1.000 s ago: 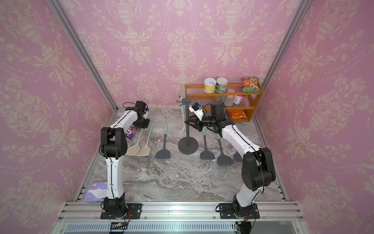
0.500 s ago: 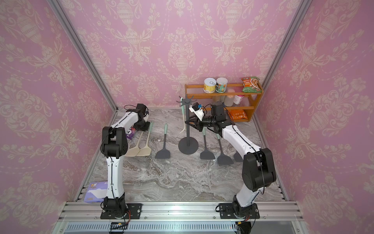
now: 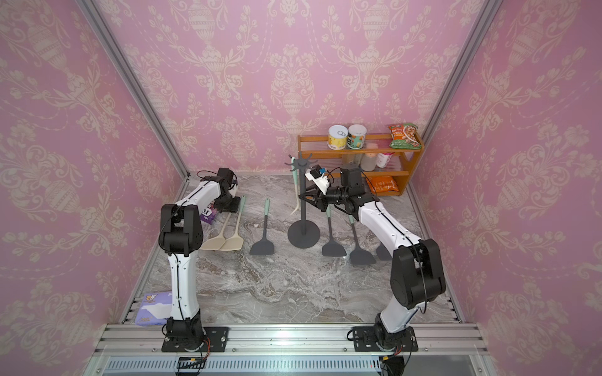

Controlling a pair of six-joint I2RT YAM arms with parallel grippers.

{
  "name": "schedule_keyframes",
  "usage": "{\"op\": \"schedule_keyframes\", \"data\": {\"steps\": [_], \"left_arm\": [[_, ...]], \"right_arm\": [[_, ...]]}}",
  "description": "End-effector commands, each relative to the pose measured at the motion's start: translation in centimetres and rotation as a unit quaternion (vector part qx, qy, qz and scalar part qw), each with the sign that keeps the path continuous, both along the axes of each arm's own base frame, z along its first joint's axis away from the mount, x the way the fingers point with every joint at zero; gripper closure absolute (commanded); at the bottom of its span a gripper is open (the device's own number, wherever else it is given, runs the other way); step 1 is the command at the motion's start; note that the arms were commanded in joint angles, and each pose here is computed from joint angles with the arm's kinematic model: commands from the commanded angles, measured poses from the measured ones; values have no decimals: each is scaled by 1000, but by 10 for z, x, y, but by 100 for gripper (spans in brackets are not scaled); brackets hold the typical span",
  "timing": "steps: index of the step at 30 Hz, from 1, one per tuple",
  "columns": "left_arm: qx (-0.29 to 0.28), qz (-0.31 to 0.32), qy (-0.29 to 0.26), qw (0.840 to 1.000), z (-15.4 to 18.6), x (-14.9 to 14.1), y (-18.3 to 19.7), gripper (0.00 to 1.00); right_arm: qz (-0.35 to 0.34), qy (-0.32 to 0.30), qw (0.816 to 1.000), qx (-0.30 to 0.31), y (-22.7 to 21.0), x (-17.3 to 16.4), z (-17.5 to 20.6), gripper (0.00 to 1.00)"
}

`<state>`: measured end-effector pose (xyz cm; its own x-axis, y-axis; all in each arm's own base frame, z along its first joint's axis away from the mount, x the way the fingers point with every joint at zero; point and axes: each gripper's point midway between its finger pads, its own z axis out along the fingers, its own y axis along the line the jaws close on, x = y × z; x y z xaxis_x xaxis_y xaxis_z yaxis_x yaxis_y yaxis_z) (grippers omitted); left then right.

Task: Take the spatula off the kitchen utensil rack
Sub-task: Place the spatula at the center of the board, then take off the spatula from the rack.

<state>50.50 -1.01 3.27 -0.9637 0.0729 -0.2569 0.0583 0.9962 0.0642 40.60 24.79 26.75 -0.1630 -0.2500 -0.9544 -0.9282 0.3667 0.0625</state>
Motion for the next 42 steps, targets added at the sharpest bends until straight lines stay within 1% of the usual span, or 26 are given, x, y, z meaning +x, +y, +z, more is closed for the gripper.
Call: {"op": "schedule_keyframes", "data": {"steps": [1, 3, 5, 6, 8, 9, 10, 12, 13, 15, 18, 20, 21, 22, 23, 24, 25, 27, 29, 31, 33, 38, 42], "left_arm": [[-53, 1, -86, 995, 68, 4, -15, 58], [-69, -6, -124, 990, 103, 0, -23, 55], [-87, -33, -168, 981, 144, -6, -38, 54], [-99, -51, -187, 976, 161, -9, -48, 53], [-145, -105, -229, 957, 197, -23, -78, 53], [-184, -141, -254, 939, 217, -33, -97, 53], [-227, -175, -276, 917, 232, -46, -117, 53], [-299, -229, -322, 869, 261, -71, -145, 53], [-313, -240, -343, 852, 270, -80, -151, 51], [-330, -250, -361, 836, 275, -91, -160, 49], [-360, -286, -354, 814, 272, -105, -181, 49], [-371, -302, -357, 802, 271, -107, -190, 48], [-391, -313, -366, 785, 276, -109, -195, 48], [-408, -323, -389, 760, 287, -109, -199, 47], [-421, -329, -404, 742, 295, -109, -203, 46], [-432, -338, -417, 725, 304, -111, -208, 46], [-436, -349, -421, 715, 310, -113, -214, 46], [-434, -377, -421, 701, 319, -118, -227, 45], [-427, -402, -414, 696, 321, -121, -240, 44], [-429, -426, -408, 684, 324, -125, -252, 43], [-428, -440, -409, 675, 327, -126, -260, 43], [-410, -446, -421, 675, 327, -114, -269, 43], [-412, -449, -423, 670, 327, -107, -277, 43]], "right_arm": [[-35, 136, 990, -29, -16, -18, -46, 100], [-35, 136, 990, -30, -16, -18, -47, 100], [-30, 136, 990, -29, -15, -20, -47, 100], [-28, 136, 990, -29, -15, -20, -47, 100], [-25, 136, 990, -28, -14, -20, -47, 100], [-24, 137, 990, -28, -14, -20, -48, 100], [-24, 139, 990, -29, -15, -20, -49, 100], [-25, 139, 990, -28, -14, -19, -50, 100], [-22, 138, 990, -25, -14, -19, -48, 100], [-16, 137, 990, -18, -12, -20, -46, 100], [-5, 136, 991, -9, -10, -23, -42, 100], [0, 134, 991, -7, -9, -24, -41, 100], [2, 135, 991, -7, -9, -25, -42, 100], [4, 135, 991, -7, -9, -26, -42, 100], [6, 137, 991, -6, -8, -26, -42, 100], [8, 140, 990, -5, -8, -26, -43, 100], [10, 139, 990, -4, -7, -26, -42, 100], [11, 139, 990, -2, -7, -26, -42, 100], [11, 139, 990, -2, -7, -26, -42, 100], [12, 137, 990, -1, -7, -26, -41, 100], [14, 139, 990, 0, -6, -27, -41, 100], [17, 142, 990, 1, -6, -28, -43, 100], [17, 141, 990, -1, -6, -30, -43, 100]]}}
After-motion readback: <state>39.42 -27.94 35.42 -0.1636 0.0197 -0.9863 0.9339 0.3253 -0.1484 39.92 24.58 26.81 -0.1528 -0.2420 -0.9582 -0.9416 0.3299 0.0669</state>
